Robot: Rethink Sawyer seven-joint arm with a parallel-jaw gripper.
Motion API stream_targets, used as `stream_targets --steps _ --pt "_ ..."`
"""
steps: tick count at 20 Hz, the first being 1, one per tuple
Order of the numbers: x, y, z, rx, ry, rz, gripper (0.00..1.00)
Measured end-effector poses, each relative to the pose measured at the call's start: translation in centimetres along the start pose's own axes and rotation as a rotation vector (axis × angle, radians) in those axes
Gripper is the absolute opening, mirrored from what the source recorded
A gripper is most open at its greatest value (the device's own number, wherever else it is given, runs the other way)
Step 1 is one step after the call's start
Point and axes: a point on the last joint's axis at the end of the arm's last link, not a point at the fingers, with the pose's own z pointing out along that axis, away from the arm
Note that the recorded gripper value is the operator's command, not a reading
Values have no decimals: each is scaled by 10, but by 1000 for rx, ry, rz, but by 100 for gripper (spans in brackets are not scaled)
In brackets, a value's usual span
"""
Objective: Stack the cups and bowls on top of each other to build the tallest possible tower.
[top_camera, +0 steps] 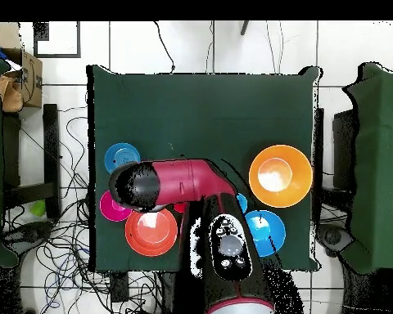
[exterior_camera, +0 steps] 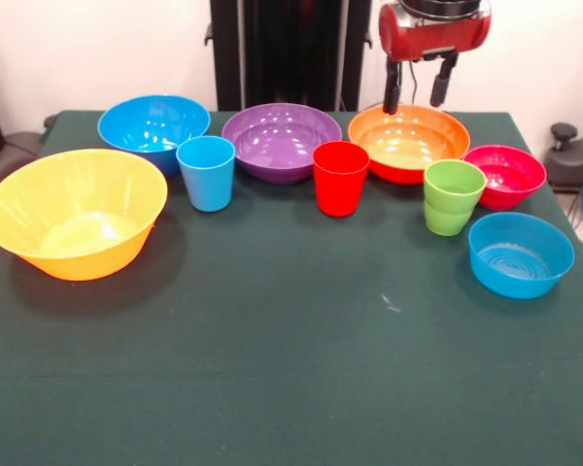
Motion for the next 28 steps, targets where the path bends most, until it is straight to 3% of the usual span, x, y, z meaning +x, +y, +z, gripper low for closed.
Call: stream_targets --steps 5,13,22,28 --pt "-3 -19 -3 -14 8 15 100" --pt "-25 -45 -20 -28 26 20 100" --pt "-51 -33 -28 -50 44 -22 100" --pt "-68 -25 -30 -48 24 -48 100"
